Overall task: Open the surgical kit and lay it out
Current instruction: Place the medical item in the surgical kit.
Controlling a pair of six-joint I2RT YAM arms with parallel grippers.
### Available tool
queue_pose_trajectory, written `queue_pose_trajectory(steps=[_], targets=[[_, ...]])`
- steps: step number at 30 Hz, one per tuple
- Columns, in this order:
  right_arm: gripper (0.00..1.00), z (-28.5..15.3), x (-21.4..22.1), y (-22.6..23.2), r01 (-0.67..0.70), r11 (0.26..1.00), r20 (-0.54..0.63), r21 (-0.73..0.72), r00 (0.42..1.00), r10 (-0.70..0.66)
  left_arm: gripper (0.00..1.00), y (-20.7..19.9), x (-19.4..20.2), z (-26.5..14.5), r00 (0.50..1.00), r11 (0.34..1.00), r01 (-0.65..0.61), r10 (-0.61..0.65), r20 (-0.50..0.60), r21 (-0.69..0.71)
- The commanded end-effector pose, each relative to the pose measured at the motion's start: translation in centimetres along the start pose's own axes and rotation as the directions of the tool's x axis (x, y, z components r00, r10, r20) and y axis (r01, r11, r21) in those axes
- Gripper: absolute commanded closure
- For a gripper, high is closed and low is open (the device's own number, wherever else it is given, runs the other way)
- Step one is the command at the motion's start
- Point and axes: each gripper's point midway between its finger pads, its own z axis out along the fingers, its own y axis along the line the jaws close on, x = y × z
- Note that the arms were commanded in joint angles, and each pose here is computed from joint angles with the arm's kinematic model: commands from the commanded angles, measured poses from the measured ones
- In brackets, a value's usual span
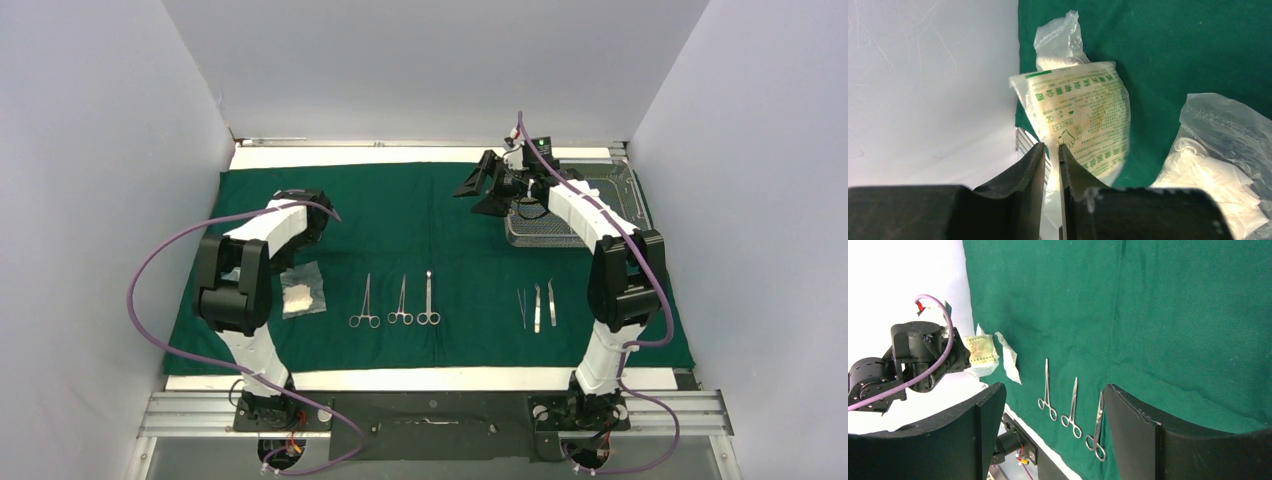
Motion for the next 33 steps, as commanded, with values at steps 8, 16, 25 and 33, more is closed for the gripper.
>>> queue_pose_trajectory(steps=[8,16,25,33], targets=[[0.32,-1.1,-1.4,0.8,0.029,1.0,0.045,-0.005,0.999,-0.029,1.0,-0.8,-0.5,0.1,0.995,0.996,-0.092,0.092,0.046,0.006],[0.31,-1.7,-1.7,0.6,0.027,1.0,0.062,0.002,0.998,-0.027,1.0,0.3,-2.1,-1.3,0.995,0.999,0.005,-0.009,0.101,0.037],[0.32,-2.3,-2.0,0.4,0.023,1.0,0.079,0.012,0.997,-0.024,1.0,0.9,-5.3,-5.6,0.949,0.917,0.175,-0.254,0.187,0.358],[0.32,-2.6,-1.5,-0.2,0.009,1.0,0.089,0.025,0.996,-0.011,1.0,-0.7,-2.0,-3.5,0.966,0.845,0.17,-0.244,0.082,0.506]])
